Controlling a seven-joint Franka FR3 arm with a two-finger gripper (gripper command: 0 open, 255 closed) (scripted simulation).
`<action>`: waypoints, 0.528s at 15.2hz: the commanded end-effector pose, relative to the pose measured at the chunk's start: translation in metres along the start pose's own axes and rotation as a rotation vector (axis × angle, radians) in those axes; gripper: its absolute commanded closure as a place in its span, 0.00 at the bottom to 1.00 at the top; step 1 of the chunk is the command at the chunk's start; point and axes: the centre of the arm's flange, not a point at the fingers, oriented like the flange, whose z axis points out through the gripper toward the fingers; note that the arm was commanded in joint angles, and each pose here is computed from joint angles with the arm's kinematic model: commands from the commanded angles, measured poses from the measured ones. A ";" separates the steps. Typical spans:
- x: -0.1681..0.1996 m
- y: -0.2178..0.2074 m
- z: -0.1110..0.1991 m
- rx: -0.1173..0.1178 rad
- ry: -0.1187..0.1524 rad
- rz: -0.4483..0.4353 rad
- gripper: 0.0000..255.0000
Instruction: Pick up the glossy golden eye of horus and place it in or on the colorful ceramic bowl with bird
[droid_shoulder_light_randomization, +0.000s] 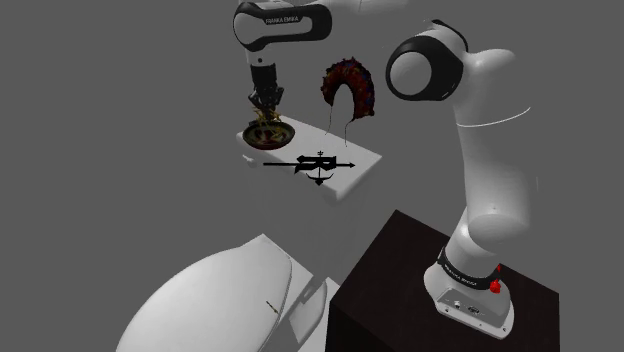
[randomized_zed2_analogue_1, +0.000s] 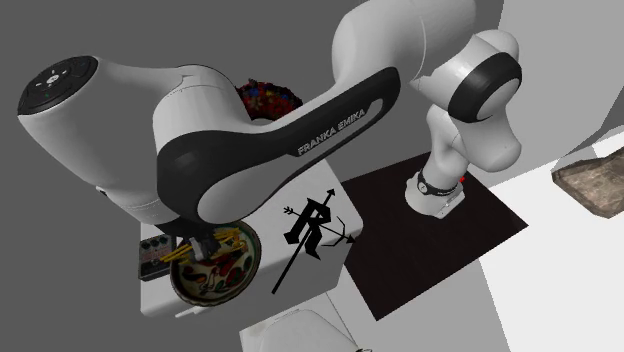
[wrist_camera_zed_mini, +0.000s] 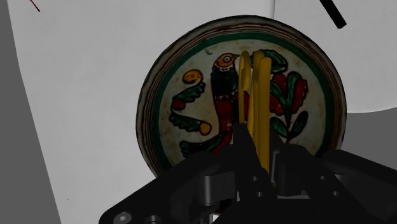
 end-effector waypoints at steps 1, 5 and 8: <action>0.000 0.000 0.000 0.000 0.000 0.000 1.00; 0.000 0.000 0.000 0.000 0.000 0.000 0.00; 0.000 0.000 0.000 0.000 0.000 0.000 0.00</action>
